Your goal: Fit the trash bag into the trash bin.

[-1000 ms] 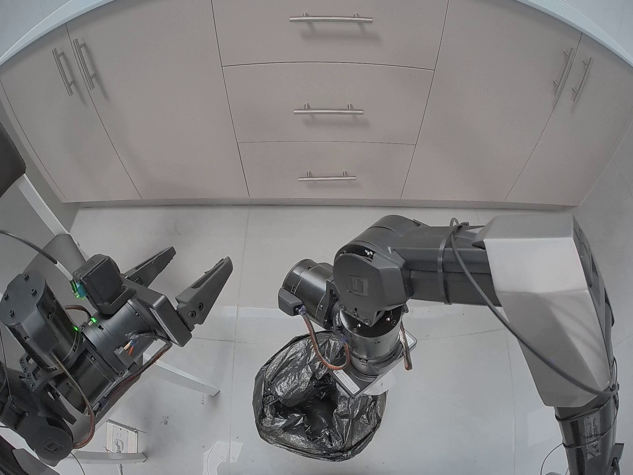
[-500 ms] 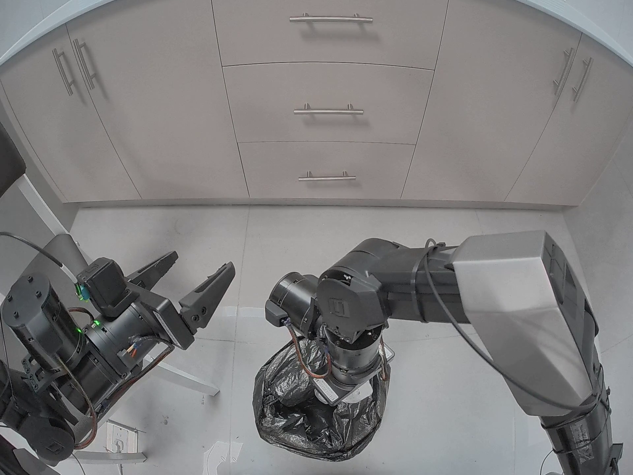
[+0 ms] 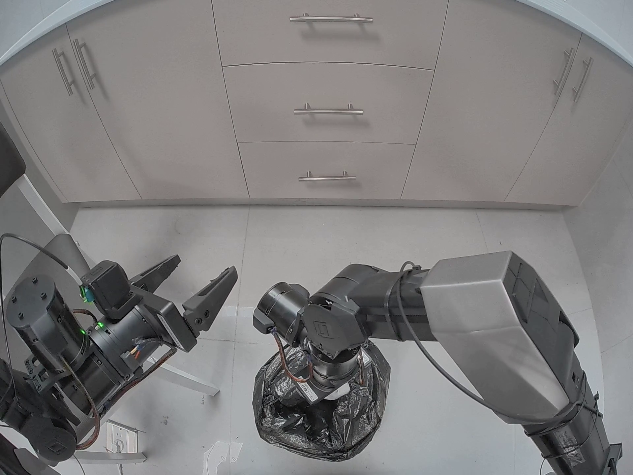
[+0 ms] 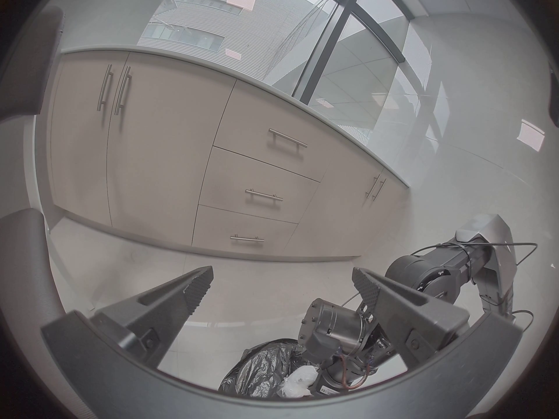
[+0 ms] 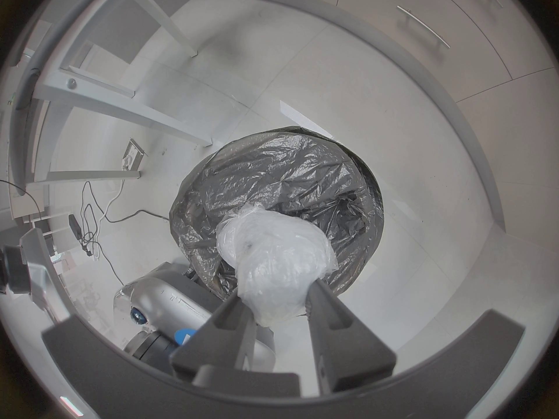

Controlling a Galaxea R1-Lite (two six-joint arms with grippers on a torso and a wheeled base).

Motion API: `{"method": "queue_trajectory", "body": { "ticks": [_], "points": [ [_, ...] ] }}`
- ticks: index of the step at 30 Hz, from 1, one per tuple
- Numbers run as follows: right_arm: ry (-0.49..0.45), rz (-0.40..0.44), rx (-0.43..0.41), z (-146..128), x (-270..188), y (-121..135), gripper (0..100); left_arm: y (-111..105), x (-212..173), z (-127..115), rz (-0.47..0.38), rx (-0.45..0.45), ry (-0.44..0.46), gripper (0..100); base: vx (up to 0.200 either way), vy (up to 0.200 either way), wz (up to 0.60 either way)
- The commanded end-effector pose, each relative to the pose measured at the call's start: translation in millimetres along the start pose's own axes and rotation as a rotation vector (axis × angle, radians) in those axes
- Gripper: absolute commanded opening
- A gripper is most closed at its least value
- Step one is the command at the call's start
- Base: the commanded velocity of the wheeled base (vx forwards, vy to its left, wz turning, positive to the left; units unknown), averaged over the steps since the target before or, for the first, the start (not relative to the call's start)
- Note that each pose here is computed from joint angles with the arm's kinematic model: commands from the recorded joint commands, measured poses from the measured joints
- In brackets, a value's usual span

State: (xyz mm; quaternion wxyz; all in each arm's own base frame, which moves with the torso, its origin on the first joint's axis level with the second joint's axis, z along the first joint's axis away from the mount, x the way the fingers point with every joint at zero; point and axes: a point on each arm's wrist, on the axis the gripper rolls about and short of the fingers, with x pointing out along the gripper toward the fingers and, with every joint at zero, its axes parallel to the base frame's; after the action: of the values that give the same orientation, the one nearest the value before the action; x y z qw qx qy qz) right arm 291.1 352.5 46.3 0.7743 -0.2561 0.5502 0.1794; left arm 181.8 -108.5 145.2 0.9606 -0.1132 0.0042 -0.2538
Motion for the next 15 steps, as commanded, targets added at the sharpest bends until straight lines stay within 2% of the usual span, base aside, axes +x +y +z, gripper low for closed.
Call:
{"method": "queue_trajectory", "body": {
  "ticks": [1,8,9,15],
  "points": [
    [-0.003,-0.005,-0.002,0.6,7.3,1.7,0,0.4,0.9,-1.7,0.002,0.000,0.008,100,0.000,0.000,0.00],
    [-0.010,-0.040,-0.003,1.5,8.0,-1.7,0,0.3,0.9,-1.6,0.002,0.000,0.006,100,0.000,0.000,0.00],
    [-0.012,-0.039,-0.001,1.6,7.3,-1.8,100,0.4,0.9,-1.7,0.002,0.000,0.008,100,0.000,0.000,0.00],
    [-0.015,-0.039,0.000,1.9,6.6,-1.9,100,0.3,0.7,-1.2,0.001,-0.001,0.005,100,0.000,0.000,0.00]
  ]
}}
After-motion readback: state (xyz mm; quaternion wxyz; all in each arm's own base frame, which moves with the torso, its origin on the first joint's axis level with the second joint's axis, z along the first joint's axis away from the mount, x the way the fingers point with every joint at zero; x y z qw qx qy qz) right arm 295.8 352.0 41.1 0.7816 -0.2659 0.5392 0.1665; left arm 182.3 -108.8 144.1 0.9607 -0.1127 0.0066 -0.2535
